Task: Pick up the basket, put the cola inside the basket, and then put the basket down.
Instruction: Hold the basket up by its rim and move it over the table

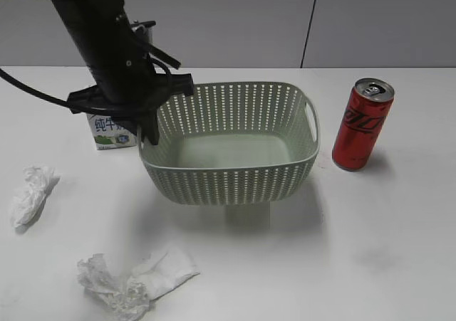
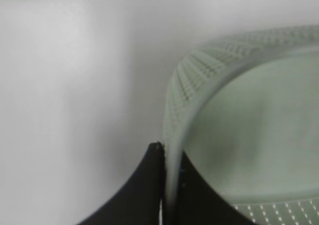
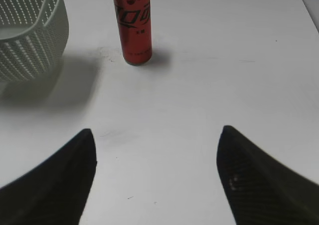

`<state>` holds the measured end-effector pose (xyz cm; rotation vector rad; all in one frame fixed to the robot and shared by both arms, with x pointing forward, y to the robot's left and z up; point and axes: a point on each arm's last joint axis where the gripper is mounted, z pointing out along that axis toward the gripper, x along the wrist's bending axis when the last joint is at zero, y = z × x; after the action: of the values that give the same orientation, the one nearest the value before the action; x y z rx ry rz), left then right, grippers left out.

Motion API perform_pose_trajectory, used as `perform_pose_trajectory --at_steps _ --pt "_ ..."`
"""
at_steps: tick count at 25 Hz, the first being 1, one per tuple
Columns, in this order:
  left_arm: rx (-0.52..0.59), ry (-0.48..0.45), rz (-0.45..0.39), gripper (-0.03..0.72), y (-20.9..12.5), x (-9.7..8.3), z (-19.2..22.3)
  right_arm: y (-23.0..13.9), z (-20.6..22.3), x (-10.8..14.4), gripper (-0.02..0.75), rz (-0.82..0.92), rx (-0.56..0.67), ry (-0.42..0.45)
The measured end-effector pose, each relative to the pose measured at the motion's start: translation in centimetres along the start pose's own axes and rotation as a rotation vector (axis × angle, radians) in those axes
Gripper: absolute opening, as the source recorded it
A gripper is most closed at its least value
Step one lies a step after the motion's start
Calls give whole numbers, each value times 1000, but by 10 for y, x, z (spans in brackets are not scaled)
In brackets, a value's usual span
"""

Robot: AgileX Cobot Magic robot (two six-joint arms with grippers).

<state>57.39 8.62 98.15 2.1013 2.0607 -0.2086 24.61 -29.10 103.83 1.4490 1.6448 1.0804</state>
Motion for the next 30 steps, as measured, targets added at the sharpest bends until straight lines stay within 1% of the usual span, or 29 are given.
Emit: perform_pose_trajectory --at_steps 3,9,13,16,19,25,30 --pt "-13 13 20 -4 -7 1 -22 0 0 0 571 0 0 0" --pt "38 32 29 -4 -21 3 -45 0 0 0 571 0 0 0" --pt "15 19 25 -4 -27 3 -60 0 0 0 571 0 0 0" --pt "1 11 14 -4 -37 7 -70 0 0 0 571 0 0 0" --pt "8 14 11 -4 -55 15 -77 0 0 0 571 0 0 0" --pt "46 43 -14 -4 -91 41 -58 0 0 0 569 2 0 2" --pt "45 44 -31 -4 -99 49 -42 0 0 0 569 2 0 3"
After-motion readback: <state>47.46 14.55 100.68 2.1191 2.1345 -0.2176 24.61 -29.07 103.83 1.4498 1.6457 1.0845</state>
